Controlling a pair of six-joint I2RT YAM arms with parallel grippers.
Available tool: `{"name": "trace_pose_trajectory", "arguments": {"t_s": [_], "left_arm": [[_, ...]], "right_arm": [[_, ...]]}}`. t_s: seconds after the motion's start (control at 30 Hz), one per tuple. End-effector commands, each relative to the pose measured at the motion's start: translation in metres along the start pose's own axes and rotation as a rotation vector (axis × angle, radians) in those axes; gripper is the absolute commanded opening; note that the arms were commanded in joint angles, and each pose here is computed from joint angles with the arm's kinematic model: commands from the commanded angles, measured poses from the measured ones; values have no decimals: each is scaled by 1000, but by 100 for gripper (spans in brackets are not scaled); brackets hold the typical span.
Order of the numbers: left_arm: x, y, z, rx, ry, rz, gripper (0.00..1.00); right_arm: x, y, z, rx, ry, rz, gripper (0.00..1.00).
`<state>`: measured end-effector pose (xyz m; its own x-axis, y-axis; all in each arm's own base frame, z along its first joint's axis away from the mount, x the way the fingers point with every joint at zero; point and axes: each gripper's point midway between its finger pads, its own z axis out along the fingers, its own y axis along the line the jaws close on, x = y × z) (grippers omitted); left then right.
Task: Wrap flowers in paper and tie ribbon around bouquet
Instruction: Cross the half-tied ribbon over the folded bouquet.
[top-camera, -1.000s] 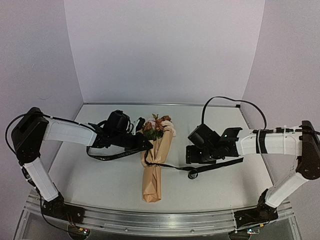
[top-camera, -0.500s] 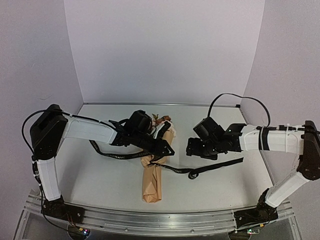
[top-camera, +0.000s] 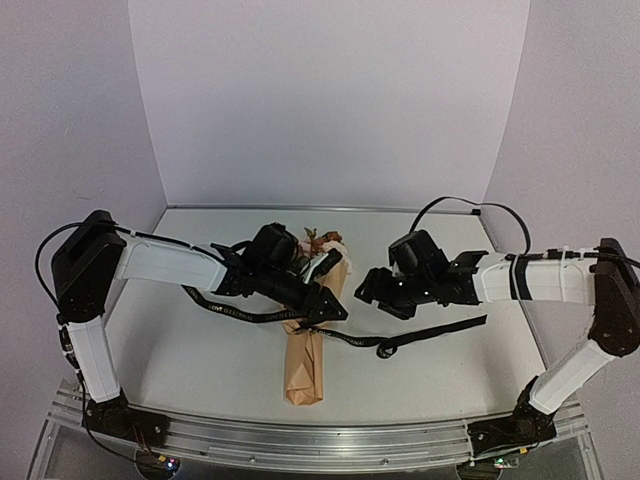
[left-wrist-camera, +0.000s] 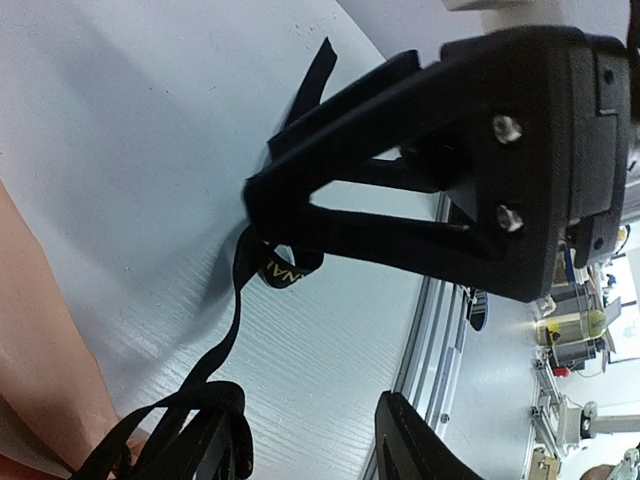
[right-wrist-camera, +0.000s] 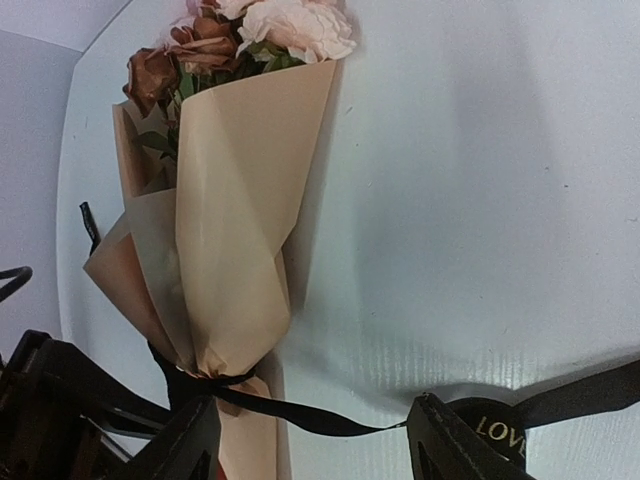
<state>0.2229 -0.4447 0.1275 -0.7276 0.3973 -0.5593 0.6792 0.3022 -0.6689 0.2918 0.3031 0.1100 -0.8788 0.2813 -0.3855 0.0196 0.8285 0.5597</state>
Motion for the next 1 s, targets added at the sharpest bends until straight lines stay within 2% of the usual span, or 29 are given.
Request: {"name": "trace_pose_trajectory", "arguments": {"t_s": [0.0, 0.17, 0.53, 0.97], "left_arm": [[-33, -42, -10, 123, -53, 134, 53], [-27, -38, -8, 117, -32, 139, 58], [-19, -31, -2, 129, -32, 126, 34], [-7, -20, 4, 110, 6, 112, 6]], "right_arm": [[-5, 26, 7, -132, 24, 39, 67], [-4, 27, 14, -170, 54, 79, 67], [17, 55, 40, -364, 204, 234, 62], [12, 61, 39, -458, 195, 374, 59]]}}
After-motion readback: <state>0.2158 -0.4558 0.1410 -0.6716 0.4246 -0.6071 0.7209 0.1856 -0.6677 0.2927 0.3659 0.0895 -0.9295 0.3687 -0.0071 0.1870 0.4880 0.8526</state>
